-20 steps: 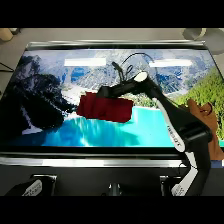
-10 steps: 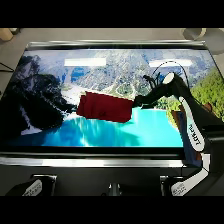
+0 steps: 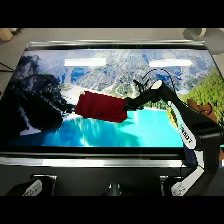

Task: Fold the shirts.

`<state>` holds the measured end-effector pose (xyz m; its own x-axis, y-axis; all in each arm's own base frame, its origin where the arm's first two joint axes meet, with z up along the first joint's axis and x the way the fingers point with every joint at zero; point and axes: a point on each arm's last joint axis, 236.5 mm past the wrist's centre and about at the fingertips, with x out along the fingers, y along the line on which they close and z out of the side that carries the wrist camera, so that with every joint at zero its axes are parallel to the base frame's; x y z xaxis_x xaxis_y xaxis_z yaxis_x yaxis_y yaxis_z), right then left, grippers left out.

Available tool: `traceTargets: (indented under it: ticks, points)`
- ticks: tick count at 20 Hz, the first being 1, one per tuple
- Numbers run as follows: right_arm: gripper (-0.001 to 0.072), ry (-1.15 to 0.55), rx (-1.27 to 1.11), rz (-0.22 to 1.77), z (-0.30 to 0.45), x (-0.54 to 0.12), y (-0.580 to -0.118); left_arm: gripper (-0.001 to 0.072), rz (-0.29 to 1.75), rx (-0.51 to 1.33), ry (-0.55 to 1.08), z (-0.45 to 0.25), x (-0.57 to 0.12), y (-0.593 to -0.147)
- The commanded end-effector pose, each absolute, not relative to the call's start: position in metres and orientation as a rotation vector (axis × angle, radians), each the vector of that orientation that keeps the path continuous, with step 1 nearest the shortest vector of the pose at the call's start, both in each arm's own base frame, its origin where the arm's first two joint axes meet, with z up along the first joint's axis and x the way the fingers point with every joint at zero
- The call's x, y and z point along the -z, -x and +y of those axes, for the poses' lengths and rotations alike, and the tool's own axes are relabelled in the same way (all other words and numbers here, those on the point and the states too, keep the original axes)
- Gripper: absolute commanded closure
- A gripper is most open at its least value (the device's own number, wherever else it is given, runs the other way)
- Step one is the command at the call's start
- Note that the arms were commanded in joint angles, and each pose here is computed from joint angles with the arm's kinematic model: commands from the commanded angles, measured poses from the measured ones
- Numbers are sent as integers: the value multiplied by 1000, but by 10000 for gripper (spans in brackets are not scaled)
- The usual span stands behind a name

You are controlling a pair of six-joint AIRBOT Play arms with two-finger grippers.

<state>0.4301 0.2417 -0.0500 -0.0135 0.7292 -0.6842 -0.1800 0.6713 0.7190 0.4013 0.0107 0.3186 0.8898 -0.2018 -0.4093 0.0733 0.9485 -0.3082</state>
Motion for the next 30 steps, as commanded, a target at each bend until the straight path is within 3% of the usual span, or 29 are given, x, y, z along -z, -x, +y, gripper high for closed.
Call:
traceTargets:
  ticks: [1, 3, 7, 14, 18, 23, 25, 30]
  points:
    - [697, -468, -984, 1192, 235, -40, -448, 678, 451, 147, 293, 10, -319, -401]
    - [697, -371, -958, 1088, 184, -105, -459, 678, 453, 148, 294, 10, -318, -402]
    - [697, -318, -643, 990, 33, -184, -457, 678, 452, 148, 294, 10, -318, -402]
    - [696, -498, -283, 1048, -151, -186, -374, 678, 459, 199, 282, -11, -318, -402]
    - [696, -573, -144, 991, -189, -202, -347, 678, 430, 232, 274, -26, -325, -406]
    - [696, -531, 63, 1090, -217, -188, -318, 678, 367, 246, 273, -35, -339, -412]
    - [696, -515, 157, 1176, -228, -169, -296, 678, 372, 247, 272, -35, -338, -412]
    - [695, -499, 305, 1565, -216, -86, -190, 678, 372, 248, 272, -36, -338, -412]
